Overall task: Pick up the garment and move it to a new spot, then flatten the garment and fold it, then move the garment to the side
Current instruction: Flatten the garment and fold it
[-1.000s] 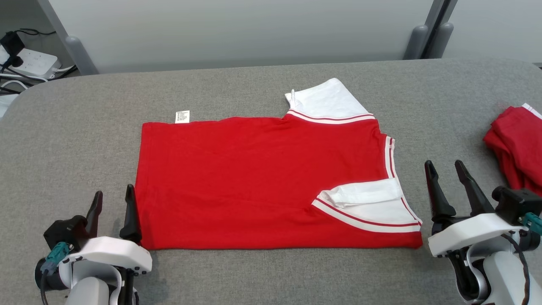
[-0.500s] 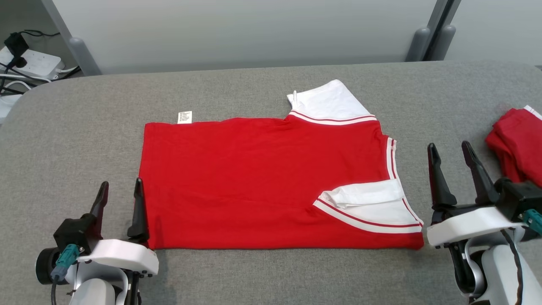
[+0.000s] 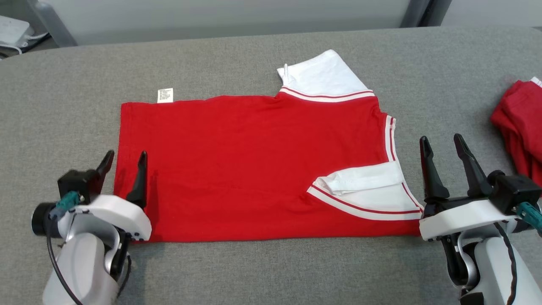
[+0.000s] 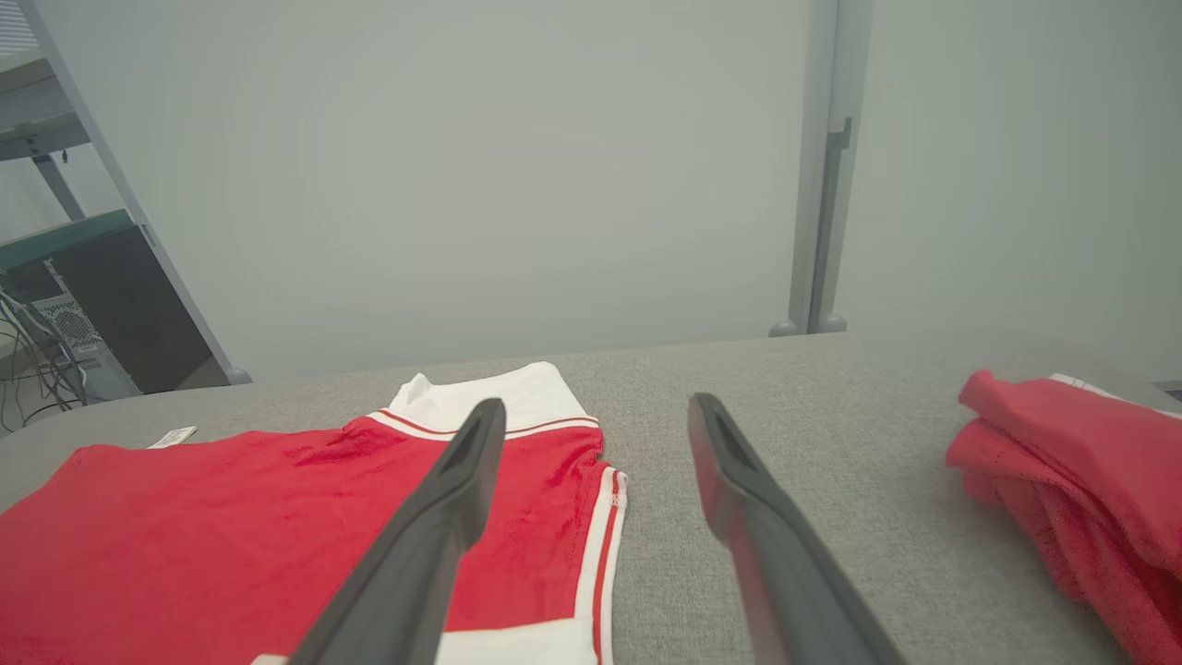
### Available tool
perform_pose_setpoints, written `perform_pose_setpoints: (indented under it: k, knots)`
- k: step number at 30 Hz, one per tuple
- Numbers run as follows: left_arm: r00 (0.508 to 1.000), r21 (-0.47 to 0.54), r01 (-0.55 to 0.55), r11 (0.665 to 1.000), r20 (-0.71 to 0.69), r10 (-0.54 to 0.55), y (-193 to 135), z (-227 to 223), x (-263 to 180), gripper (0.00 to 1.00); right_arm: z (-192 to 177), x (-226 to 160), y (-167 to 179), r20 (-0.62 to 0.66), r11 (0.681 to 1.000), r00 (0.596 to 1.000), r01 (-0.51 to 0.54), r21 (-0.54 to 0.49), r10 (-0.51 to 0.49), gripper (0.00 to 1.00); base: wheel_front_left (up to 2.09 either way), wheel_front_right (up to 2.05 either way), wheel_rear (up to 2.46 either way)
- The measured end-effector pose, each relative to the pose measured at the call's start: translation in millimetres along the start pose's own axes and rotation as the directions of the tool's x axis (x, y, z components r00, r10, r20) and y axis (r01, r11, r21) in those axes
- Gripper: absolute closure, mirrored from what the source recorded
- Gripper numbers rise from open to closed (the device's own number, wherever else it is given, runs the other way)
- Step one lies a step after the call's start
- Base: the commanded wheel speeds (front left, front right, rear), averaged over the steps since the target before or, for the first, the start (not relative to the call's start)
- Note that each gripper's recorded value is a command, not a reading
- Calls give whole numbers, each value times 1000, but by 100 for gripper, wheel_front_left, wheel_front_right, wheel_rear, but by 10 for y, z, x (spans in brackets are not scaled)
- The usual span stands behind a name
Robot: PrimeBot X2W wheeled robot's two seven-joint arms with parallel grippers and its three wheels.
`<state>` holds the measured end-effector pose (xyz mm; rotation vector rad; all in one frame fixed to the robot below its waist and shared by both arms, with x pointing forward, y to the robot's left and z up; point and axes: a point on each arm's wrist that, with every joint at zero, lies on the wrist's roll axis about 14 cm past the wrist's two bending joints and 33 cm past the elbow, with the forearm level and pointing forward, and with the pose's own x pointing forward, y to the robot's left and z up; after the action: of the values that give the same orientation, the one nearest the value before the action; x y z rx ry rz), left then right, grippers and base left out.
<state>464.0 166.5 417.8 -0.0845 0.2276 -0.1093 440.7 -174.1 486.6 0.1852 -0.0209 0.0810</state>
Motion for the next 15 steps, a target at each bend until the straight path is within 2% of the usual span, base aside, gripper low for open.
perform_pose_setpoints:
  k: [2, 9, 15]
  knots:
    - [999, 37, 32, 999, -41, -31, 12, 52, 300, 0, -72, 92, 0, -14, 1000, 1000, -5, 4, 5, 0, 0, 0, 0]
    - [984, 55, 77, 996, -164, -67, 101, 86, 819, 0, -242, 234, -71, -48, 1000, 999, 7, 10, -6, 0, 0, 0, 0]
    - [967, 83, 106, 991, -240, -83, 229, 100, 1102, 0, -328, 307, -121, -64, 1000, 998, 12, 3, -12, 0, 0, 0, 0]
